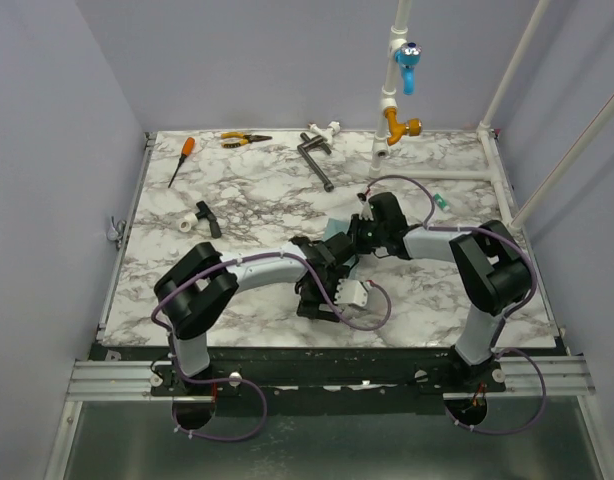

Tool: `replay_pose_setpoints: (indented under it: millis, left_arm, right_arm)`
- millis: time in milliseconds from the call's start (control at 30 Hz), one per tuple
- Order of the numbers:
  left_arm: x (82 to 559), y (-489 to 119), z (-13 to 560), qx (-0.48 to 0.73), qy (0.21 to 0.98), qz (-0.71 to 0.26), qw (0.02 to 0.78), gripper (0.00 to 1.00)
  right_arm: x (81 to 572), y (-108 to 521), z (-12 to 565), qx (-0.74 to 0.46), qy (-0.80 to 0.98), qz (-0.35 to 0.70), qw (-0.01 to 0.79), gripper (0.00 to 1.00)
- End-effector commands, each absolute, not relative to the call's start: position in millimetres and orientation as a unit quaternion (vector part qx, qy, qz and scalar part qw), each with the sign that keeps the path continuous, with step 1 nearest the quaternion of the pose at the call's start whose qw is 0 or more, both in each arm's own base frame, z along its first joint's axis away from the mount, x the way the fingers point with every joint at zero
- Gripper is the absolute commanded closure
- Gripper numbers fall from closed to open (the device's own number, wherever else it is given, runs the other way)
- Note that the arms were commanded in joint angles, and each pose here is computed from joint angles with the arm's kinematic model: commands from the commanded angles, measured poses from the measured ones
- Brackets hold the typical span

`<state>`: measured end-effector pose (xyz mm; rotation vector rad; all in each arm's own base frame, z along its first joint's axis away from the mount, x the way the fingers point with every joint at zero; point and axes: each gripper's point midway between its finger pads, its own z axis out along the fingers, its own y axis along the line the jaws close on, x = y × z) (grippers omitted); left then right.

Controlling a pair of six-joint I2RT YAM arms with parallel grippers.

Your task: Place the letter into the envelope and seal it

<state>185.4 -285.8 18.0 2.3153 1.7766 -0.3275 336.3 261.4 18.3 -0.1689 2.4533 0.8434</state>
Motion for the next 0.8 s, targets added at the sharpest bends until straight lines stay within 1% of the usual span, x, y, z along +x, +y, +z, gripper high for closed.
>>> replay_pose_setpoints:
  millis: [0, 133, 200, 333, 467, 600, 767]
  left_arm:
    - [176, -245, 17, 0.764, 0.634, -0.115, 0.039, 0.07]
    - [160, -260, 57, 0.759, 0.622, -0.181, 0.066, 0.06]
    - [158, -266, 75, 0.752, 0.620, -0.209, 0.082, 0.06]
    - [165, -269, 100, 0.725, 0.635, -0.249, 0.102, 0.06]
    - [183, -261, 110, 0.696, 0.661, -0.253, 0.119, 0.06]
    - [201, -251, 117, 0.667, 0.688, -0.251, 0.134, 0.06]
    - [217, -244, 126, 0.633, 0.713, -0.258, 0.153, 0.05]
  right_arm:
    - [319, 238, -24, -0.060, 0.945, 0.241, 0.213, 0.99]
    - [337, 245, -2, -0.077, 0.935, 0.246, 0.242, 0.99]
    - [334, 248, 3, -0.085, 0.935, 0.254, 0.231, 0.99]
    - [339, 255, 22, -0.097, 0.926, 0.271, 0.243, 0.99]
    - [345, 258, 52, -0.106, 0.914, 0.276, 0.278, 0.99]
    - [336, 270, 68, -0.138, 0.898, 0.293, 0.297, 0.99]
    - [328, 279, 53, -0.147, 0.896, 0.307, 0.285, 0.99]
